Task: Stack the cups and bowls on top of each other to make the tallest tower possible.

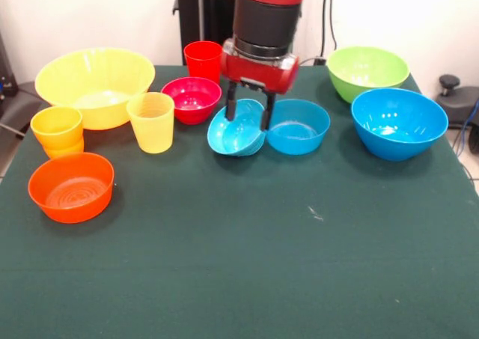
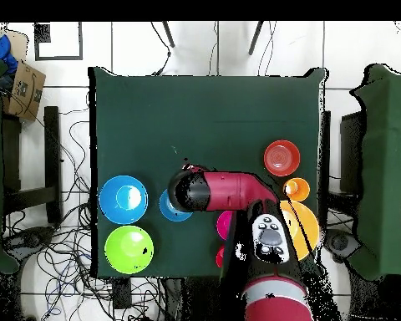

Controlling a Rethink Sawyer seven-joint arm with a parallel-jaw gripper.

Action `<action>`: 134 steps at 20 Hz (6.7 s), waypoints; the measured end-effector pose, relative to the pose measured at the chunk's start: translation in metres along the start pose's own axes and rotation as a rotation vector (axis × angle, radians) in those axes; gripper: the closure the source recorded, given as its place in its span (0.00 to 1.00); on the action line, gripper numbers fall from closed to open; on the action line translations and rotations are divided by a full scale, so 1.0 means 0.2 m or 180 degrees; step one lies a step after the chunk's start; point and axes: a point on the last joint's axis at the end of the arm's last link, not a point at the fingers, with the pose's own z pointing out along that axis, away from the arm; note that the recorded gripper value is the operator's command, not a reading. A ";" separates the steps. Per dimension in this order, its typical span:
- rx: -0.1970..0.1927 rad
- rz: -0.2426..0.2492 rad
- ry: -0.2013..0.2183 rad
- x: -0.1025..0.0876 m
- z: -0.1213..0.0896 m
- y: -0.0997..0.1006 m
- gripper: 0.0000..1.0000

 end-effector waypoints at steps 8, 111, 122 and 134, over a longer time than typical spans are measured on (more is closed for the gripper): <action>0.0033 0.0115 0.0084 0.05 -0.01 -0.20 0.00; -0.0312 0.0079 -0.0138 0.21 0.14 -0.02 1.00; -0.0312 0.0144 -0.0186 0.18 0.09 -0.08 1.00; -0.0333 0.0152 -0.0139 0.13 0.26 -0.04 1.00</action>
